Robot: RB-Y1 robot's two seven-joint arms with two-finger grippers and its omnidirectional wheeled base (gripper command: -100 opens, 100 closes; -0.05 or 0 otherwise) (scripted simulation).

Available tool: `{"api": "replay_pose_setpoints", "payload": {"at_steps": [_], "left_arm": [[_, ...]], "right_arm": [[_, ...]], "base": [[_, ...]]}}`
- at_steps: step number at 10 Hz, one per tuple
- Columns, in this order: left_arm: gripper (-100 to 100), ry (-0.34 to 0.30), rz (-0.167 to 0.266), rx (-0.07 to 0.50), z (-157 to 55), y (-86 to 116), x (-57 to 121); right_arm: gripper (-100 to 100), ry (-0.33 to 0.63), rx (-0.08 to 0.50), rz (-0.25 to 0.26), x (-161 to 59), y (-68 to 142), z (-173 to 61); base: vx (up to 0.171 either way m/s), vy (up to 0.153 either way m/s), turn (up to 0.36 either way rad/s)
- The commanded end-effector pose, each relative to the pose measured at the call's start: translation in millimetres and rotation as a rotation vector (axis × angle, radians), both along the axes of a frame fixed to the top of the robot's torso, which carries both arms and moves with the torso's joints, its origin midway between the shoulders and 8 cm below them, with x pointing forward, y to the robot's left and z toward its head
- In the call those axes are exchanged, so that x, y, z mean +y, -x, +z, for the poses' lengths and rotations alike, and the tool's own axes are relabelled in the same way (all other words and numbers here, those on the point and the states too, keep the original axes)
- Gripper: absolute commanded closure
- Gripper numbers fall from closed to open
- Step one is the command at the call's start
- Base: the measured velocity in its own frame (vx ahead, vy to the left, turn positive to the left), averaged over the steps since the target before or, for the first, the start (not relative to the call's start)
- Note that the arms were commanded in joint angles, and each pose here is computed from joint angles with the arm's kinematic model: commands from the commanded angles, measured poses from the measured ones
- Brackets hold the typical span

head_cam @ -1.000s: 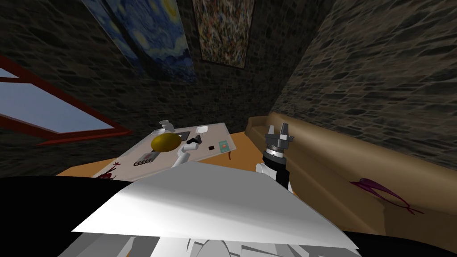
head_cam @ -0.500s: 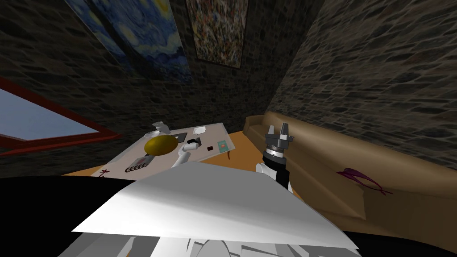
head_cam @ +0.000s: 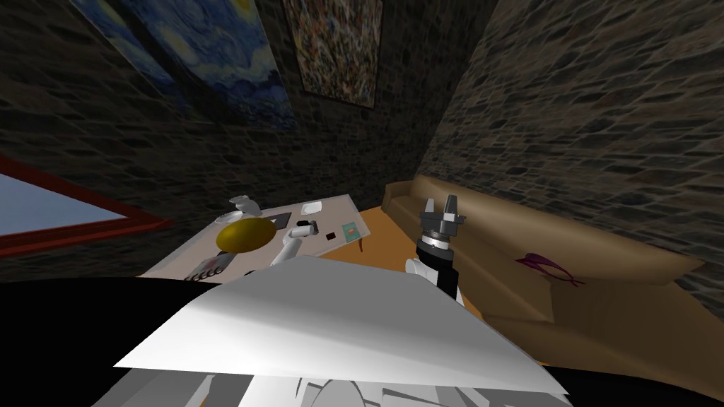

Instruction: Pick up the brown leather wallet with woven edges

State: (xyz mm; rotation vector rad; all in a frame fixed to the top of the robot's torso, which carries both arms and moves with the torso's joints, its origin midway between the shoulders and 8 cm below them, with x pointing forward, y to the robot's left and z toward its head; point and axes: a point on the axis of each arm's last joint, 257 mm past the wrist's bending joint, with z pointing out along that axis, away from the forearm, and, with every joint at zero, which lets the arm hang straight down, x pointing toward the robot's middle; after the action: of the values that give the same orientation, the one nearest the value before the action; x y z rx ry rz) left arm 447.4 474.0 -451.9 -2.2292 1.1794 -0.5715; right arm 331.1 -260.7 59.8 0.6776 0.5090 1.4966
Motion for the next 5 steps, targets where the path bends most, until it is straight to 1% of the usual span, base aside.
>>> {"api": "replay_pose_setpoints", "payload": {"at_steps": [1,2,3,4,5], "left_arm": [[-100,0.045,0.031,0.055,-14,10,-1.5],[-100,0.054,0.036,0.078,-24,17,-2.2],[-100,0.095,0.064,0.129,-37,27,-3.9],[-100,0.098,0.065,0.136,-38,29,-4.5],[-100,0.138,0.092,0.184,-50,39,-7.1]], "right_arm": [[0,0.000,0.000,0.000,0,0,0],[0,0.000,0.000,0.000,0,0,0],[0,0.000,0.000,0.000,0,0,0],[0,0.000,0.000,0.000,0,0,0],[0,0.000,0.000,0.000,0,0,0]], "base": [[-0.013,0.019,-0.187],[-0.009,0.021,-0.099],[-0.009,0.017,-0.134],[-0.008,0.016,-0.113],[-0.012,0.017,-0.195]]}}
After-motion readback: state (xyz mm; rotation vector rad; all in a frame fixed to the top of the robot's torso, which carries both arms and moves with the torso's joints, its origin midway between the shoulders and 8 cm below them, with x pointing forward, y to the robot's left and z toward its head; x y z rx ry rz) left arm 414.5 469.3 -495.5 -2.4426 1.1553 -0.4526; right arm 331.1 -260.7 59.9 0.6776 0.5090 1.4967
